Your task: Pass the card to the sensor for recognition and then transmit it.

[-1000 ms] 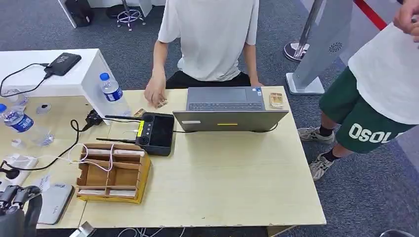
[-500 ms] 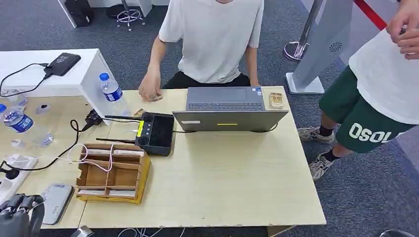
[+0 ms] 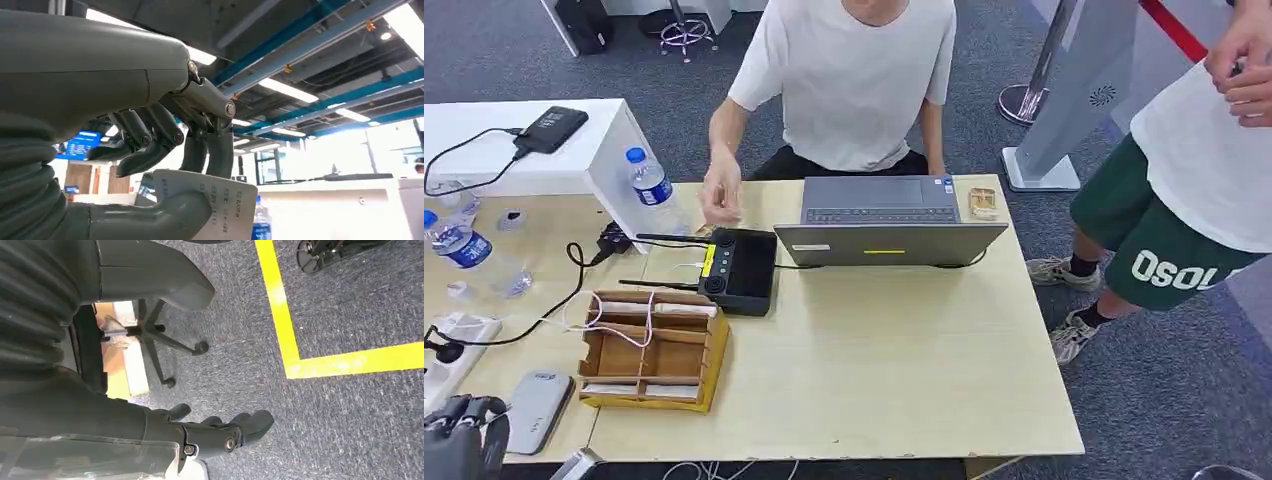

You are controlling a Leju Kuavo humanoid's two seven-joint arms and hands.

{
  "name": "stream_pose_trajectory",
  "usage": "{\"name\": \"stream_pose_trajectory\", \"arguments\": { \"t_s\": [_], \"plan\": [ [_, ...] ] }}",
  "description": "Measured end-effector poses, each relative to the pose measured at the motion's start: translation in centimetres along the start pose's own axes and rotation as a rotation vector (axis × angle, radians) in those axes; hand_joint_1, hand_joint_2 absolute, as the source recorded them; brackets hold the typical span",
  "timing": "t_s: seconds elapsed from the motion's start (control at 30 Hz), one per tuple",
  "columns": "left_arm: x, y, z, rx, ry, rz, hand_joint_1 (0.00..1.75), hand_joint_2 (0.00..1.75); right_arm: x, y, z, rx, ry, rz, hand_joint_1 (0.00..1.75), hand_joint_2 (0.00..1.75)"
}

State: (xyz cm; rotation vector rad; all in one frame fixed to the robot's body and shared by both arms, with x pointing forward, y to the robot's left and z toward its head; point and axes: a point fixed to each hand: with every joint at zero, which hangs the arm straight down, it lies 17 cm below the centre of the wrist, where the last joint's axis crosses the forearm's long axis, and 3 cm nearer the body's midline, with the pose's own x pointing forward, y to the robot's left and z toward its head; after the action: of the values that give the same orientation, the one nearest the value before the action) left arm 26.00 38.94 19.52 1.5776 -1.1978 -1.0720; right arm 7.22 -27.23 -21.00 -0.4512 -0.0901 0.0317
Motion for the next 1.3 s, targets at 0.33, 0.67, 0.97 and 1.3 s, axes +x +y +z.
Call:
{"name": "stream_pose_trajectory", "arguments": {
  "t_s": [0.33,0.67,0.97,1.3],
  "plan": [
    [-0.7,-1.6,0.3,-0.046,0.022,-0.013,1.75,1.75,0.0,0.0,0.0,0.001,0.0,0.002,0.0,1.75],
    [-1.4,-4.6,1.7,-0.123,0.002,-0.03,1.75,1.75,-0.2,0.0,-0.1,0.006,0.005,0.008,0.0,1.75],
    [-4.1,-7.3,3.2,-0.198,0.076,-0.054,1.75,1.75,-0.3,-0.2,-0.2,0.002,0.007,0.005,0.0,1.75],
    [-6.7,-10.0,4.5,-0.256,0.124,-0.079,1.75,1.75,-0.3,-0.3,-0.2,0.002,0.007,0.003,0.0,1.75]
  ]
}}
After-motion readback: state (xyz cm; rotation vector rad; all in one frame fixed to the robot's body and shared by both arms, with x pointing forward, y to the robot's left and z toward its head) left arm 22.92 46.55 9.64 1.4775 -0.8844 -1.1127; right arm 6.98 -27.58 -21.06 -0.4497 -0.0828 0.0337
